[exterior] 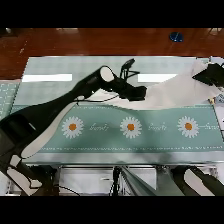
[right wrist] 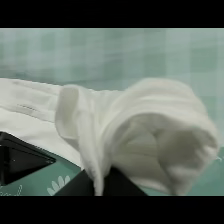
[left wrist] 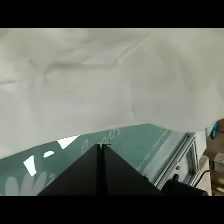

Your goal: Fold the shirts.

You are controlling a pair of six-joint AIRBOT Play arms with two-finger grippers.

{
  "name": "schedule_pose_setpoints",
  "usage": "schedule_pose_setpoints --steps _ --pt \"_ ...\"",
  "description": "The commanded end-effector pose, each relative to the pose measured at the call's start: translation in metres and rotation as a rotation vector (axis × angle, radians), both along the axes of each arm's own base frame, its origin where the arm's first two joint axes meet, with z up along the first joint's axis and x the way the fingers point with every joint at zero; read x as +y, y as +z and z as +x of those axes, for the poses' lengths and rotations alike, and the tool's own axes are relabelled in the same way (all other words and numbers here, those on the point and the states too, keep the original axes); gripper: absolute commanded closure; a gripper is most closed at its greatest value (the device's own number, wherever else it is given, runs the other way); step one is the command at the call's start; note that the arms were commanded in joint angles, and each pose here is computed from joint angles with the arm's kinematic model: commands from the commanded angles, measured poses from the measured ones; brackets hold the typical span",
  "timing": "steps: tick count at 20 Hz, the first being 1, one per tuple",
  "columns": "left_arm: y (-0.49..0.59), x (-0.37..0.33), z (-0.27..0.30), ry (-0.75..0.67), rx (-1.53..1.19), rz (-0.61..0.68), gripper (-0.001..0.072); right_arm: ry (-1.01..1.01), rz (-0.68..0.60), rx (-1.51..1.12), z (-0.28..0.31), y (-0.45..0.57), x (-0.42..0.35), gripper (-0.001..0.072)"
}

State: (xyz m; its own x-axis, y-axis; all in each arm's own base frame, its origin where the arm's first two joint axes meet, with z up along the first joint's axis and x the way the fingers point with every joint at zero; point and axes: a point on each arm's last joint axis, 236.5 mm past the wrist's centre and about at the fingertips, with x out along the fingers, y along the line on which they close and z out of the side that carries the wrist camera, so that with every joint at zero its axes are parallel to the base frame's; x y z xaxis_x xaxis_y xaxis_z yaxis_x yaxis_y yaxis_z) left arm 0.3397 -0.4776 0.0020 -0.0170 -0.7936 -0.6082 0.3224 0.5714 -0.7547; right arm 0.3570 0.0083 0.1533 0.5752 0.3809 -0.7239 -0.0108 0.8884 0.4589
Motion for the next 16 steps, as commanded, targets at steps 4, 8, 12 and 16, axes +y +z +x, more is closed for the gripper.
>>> schedule_pose_setpoints --steps 4,8,12,16 --pt "-0.047 -0.044 -0.017 0.060 0.067 -0.024 0.0685 0.003 0.016 -0.009 -0.031 0.026 0.015 0.0688" --pt "-0.053 -0.071 -0.012 0.154 0.115 -0.129 0.0686 -0.010 0.009 -0.044 -0.043 0.041 0.019 0.0688" --pt "-0.020 -0.024 0.038 0.130 0.042 -0.177 0.0686 -0.050 -0.100 -0.002 -0.048 0.027 -0.005 0.0688" --pt "0.085 0.094 0.102 0.102 -0.146 -0.269 0.0687 -0.043 -0.130 0.031 -0.039 0.012 -0.009 0.0688"
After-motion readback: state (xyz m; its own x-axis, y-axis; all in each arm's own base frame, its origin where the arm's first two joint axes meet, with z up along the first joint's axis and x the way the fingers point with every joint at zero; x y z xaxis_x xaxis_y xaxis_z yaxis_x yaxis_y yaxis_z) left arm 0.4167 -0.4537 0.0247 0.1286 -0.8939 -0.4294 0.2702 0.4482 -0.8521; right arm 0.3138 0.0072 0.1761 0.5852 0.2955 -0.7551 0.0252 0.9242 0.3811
